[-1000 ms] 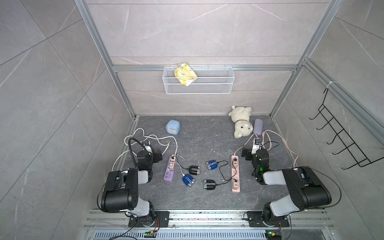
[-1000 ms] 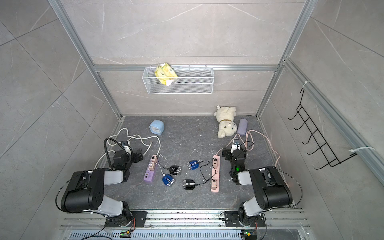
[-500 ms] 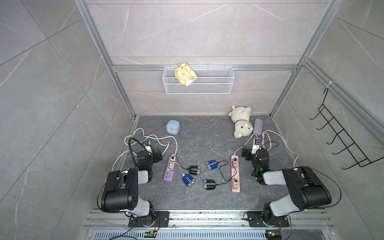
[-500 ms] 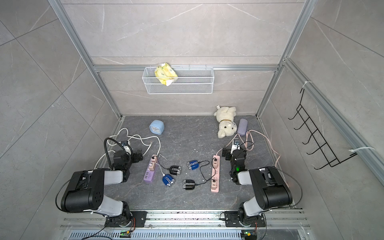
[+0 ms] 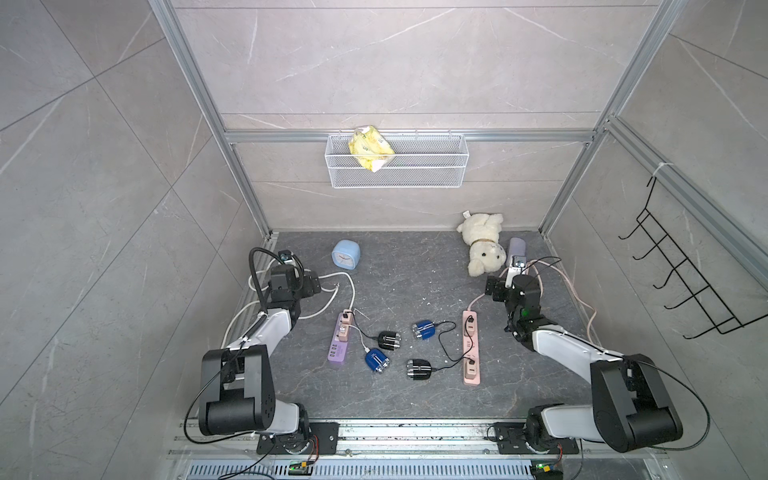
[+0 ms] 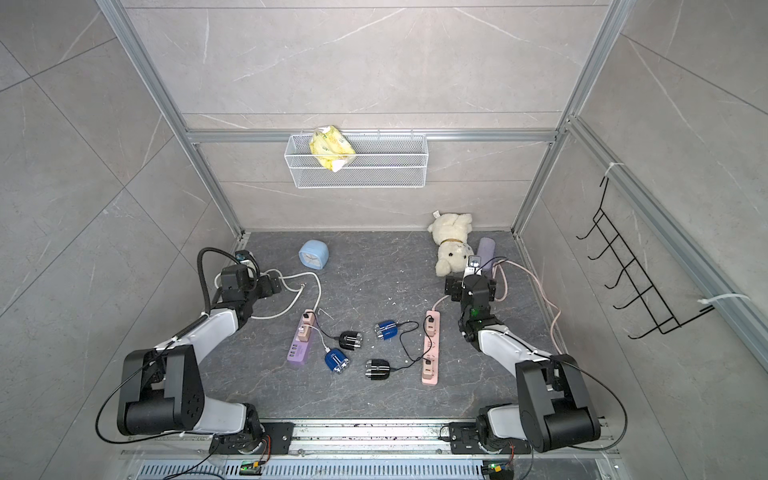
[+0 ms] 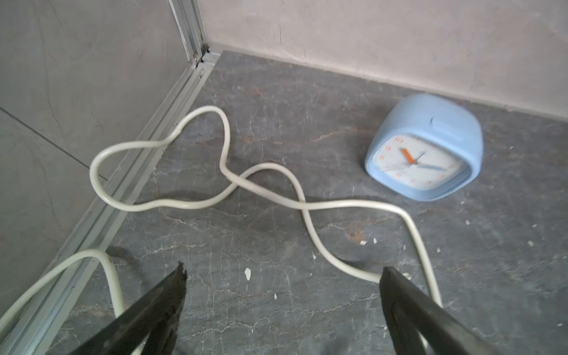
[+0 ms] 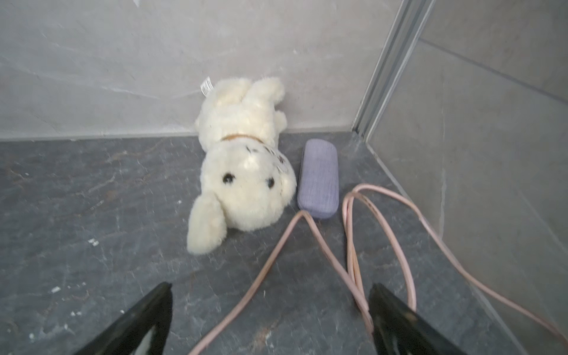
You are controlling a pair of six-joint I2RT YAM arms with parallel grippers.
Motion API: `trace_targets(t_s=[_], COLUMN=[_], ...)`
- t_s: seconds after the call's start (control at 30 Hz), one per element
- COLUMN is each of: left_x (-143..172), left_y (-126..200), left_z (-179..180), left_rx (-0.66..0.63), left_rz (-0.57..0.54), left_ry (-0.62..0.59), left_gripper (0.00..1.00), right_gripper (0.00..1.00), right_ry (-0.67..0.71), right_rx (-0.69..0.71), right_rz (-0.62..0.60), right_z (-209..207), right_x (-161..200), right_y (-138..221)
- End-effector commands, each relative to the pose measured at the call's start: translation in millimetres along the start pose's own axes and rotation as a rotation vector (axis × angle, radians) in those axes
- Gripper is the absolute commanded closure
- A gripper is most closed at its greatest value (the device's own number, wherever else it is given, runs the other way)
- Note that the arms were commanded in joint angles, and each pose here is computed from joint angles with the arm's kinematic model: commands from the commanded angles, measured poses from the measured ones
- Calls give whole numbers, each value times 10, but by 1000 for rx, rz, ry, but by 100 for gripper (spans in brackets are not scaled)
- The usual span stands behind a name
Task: Unplug the electric shaver
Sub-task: Pick up the electric shaver from the center of the board.
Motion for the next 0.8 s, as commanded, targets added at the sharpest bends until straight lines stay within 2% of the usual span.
trace_targets(t_s=[0.0,0.17,0.33,0.47,0.6,0.77], left_x=[249,263,286,342,431,500], left_y=[257,640,1094,1445,1702,1871], left_z=[-211,-607,-811,-833,-846,-790], left_rx=[59,150,267,343,408,420], left_rz=[188,228,227,211,212,183], left_ry=[48,62,178,269,298,296], left_gripper=[0,0,0,0,0,0], right_gripper=[1,1,1,1,2,5], right_ry=[46,88,122,212,397,533], right_rx=[-30,-258,-482,-613,-690,-800], right_rz=[126,159,215,206,188,222], right_z=[118,735,1401,1941,2473,3047], right_x=[-185,-482,-390,-121,375,1003], right_y=[164,577,1136,1712,2203,2572])
Point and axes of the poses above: each gripper's point midway between its finger pads, its own y axis back along the fingers, its own z axis along the line the jaws close on, x = y × z, the point moved 3 cm from there along y, back along the fingers, and after that the axes turned 4 degrees about -y, right-handed, at the moved point
